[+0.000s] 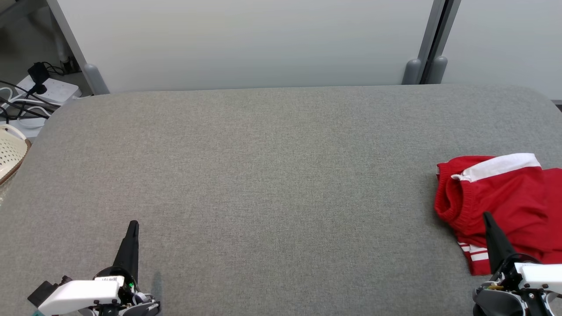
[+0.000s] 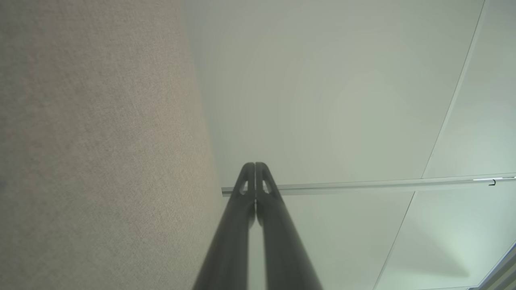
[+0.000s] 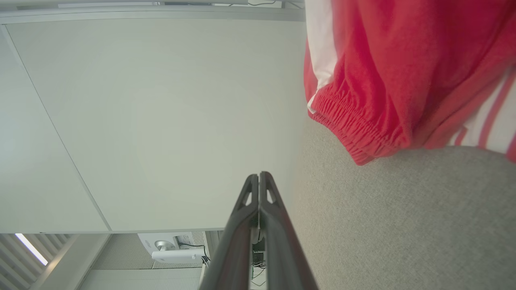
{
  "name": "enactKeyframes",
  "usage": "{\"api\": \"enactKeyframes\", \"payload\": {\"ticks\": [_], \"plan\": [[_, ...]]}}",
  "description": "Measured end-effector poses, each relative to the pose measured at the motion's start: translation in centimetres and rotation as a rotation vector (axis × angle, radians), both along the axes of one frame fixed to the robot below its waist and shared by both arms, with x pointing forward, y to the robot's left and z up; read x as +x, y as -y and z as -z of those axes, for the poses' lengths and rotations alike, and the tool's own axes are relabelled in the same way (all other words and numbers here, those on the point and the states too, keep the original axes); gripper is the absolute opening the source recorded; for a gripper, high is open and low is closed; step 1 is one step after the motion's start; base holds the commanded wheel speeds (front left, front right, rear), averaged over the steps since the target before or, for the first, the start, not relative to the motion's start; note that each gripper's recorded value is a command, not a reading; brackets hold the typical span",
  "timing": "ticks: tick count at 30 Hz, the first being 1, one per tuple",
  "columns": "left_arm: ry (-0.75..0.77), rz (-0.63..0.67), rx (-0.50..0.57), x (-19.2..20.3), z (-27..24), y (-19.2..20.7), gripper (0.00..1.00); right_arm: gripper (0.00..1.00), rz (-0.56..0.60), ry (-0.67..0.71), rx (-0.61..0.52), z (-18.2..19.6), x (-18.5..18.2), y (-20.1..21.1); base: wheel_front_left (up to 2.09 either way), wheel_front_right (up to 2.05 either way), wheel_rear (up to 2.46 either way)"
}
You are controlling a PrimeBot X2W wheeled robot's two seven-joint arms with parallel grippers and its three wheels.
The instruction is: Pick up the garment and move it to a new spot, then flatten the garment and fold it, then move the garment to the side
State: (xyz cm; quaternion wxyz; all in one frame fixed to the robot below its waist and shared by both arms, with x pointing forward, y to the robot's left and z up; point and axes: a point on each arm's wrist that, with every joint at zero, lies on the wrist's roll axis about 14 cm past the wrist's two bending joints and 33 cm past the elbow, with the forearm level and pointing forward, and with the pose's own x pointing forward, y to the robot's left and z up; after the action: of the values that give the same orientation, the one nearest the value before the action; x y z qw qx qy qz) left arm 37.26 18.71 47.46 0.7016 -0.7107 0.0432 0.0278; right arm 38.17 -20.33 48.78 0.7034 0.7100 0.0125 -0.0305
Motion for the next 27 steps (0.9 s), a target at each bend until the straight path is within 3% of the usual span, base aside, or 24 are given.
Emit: {"api": "enactKeyframes", "payload": {"ticks": [27], "plan": [[0.001, 0.0, 0.0, 0.01, -0.02, 0.0, 0.0, 0.0, 0.0, 0.0, 0.0, 0.0, 0.0, 0.01, 0.0, 0.0, 0.0]]}}
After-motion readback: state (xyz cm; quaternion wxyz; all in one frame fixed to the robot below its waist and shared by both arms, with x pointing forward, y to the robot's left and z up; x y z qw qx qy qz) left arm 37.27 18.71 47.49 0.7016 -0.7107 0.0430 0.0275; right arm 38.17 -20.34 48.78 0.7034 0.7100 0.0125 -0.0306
